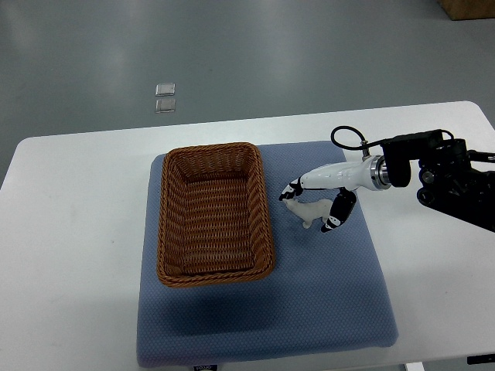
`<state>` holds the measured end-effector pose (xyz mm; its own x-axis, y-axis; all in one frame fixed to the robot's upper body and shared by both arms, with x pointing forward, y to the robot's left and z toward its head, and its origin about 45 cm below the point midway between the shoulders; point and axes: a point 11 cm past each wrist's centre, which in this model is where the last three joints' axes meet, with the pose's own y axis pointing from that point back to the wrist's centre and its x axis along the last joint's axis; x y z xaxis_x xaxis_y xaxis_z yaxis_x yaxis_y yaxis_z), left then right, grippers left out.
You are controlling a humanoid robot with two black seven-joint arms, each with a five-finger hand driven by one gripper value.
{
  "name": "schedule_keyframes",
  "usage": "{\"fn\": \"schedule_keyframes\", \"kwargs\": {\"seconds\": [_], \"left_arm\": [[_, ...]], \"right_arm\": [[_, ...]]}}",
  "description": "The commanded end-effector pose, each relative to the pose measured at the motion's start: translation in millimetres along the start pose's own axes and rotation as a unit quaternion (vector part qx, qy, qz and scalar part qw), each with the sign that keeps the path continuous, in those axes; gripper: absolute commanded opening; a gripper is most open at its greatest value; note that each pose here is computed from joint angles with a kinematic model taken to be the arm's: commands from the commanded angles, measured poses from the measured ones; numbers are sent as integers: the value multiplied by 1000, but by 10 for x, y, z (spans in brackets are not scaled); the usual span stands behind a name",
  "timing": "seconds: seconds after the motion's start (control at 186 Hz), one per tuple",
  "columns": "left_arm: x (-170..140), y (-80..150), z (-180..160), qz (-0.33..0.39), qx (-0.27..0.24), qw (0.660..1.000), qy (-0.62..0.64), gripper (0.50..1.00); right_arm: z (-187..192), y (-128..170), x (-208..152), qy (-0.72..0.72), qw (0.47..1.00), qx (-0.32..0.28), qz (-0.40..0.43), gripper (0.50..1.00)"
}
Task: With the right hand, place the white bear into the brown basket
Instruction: 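Lower the right hand onto the white bear and close fingers around it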
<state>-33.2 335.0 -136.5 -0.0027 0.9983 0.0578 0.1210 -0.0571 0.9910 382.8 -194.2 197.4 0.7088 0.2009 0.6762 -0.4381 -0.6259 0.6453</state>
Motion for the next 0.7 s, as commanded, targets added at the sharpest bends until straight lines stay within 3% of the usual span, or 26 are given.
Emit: {"fn": "schedule_keyframes", "kwargs": {"seconds": [0.0, 0.167, 0.312, 0.457, 0.57, 0.694], "left_arm": [[-3, 0, 1, 0, 0, 1000, 0, 1000], [2, 0, 1, 0, 0, 1000, 0, 1000], [-3, 0, 1, 0, 0, 1000, 0, 1000], [-3, 0, 1, 0, 0, 1000, 0, 1000], [2, 0, 1, 0, 0, 1000, 0, 1000], [-3, 0, 1, 0, 0, 1000, 0, 1000]], "right_arm": [[22, -10, -19, -1, 1000, -3, 2, 795], [10, -23, -16, 0, 1000, -2, 3, 752], [16, -38, -74, -1, 1000, -2, -3, 660], [-4, -59, -89, 1, 1000, 0, -5, 613], [7, -56, -83, 1, 1000, -2, -5, 500], [21, -31, -46, 1, 1000, -4, -2, 500]]}}
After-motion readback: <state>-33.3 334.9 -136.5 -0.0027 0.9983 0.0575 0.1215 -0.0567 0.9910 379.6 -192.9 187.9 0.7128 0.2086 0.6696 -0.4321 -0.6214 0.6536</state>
